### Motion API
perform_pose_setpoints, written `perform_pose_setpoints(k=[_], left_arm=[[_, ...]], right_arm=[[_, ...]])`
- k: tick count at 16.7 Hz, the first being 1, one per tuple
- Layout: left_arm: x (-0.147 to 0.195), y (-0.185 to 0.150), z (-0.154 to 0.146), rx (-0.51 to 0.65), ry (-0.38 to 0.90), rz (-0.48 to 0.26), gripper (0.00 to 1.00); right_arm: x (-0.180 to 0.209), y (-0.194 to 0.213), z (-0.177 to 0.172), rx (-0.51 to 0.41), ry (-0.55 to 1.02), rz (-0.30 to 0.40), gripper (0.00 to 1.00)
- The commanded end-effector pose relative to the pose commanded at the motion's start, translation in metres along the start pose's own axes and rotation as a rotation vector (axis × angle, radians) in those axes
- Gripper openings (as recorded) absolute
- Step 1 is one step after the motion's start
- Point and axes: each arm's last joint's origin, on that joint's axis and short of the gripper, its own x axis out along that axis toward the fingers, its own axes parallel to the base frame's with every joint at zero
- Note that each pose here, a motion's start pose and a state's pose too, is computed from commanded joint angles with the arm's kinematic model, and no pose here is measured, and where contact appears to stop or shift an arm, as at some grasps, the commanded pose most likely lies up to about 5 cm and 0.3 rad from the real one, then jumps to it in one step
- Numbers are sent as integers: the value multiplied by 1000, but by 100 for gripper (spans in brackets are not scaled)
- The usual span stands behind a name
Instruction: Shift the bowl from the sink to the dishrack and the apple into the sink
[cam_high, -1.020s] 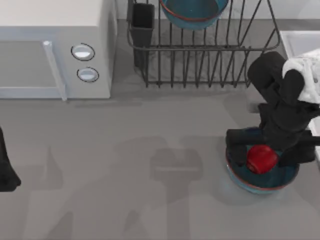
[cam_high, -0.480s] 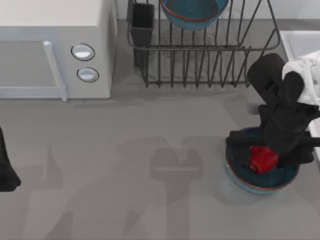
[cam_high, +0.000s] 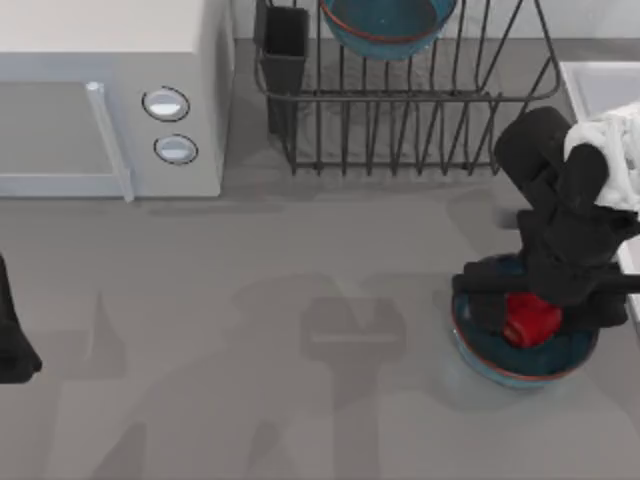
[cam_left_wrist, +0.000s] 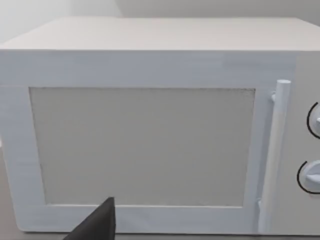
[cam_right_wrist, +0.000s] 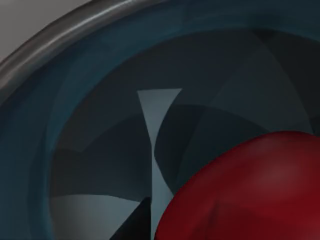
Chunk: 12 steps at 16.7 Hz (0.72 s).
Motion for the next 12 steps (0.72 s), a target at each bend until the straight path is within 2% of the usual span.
perform_pose_setpoints(k=[1, 2, 9, 12], left_arm=[[0, 0, 0, 0, 0, 0, 100], [0, 0, 0, 0, 0, 0, 100], [0, 0, 0, 0, 0, 0, 100], [0, 0, 0, 0, 0, 0, 100]], right_arm=[[0, 0, 0, 0, 0, 0, 2], [0, 0, 0, 0, 0, 0, 0], [0, 0, 0, 0, 0, 0, 0], [-16, 2, 4, -2, -36, 12, 0]])
